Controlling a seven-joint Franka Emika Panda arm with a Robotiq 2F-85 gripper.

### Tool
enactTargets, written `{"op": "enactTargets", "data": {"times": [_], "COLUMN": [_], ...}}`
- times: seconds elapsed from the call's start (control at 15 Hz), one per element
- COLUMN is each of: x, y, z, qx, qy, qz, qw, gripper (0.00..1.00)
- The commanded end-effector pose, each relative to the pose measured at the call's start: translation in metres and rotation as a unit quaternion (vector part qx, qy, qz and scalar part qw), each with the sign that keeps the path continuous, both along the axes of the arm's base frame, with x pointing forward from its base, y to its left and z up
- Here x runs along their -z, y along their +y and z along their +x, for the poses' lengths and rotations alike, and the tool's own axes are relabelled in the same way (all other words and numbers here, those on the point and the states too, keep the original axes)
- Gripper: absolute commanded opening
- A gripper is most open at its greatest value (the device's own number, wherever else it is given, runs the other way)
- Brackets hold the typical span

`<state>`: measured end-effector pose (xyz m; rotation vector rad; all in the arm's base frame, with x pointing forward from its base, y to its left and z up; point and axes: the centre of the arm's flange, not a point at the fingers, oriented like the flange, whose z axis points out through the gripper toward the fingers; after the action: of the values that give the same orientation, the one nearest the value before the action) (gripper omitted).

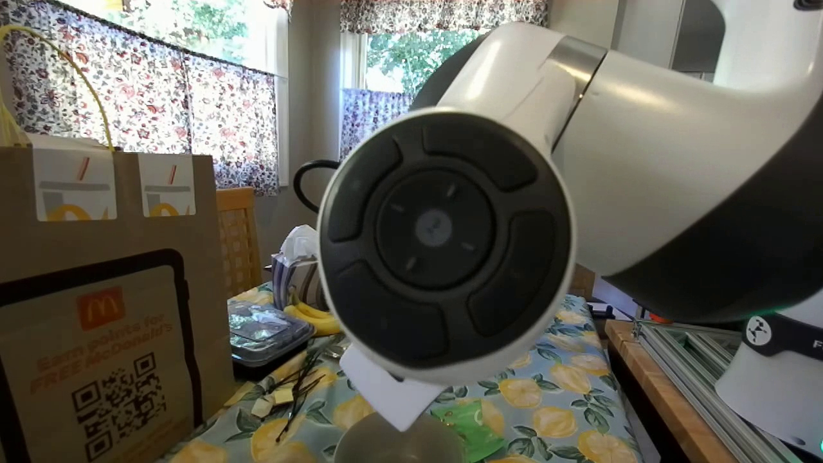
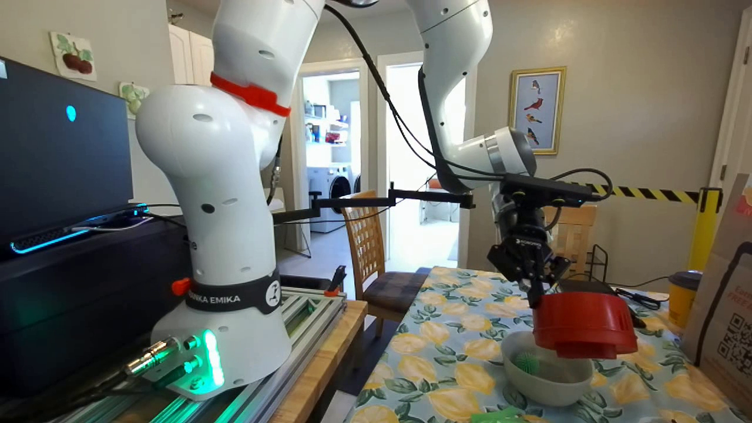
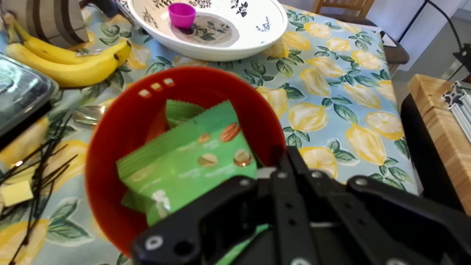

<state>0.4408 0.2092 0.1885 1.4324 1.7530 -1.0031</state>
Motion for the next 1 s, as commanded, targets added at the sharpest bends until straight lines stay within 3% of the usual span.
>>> {"op": "enactTargets", "data": {"times": [0.0,0.93], "x": [0.006,0.016], "y": [0.014,0.031], "z": [0.010,0.002], "qx": [-0.020,-0.036], "qy": [0.029,0.118], "qz": [-0.036,-0.087], "qw": [0.9987,0.9886], "gripper": [0.01,0.01]}}
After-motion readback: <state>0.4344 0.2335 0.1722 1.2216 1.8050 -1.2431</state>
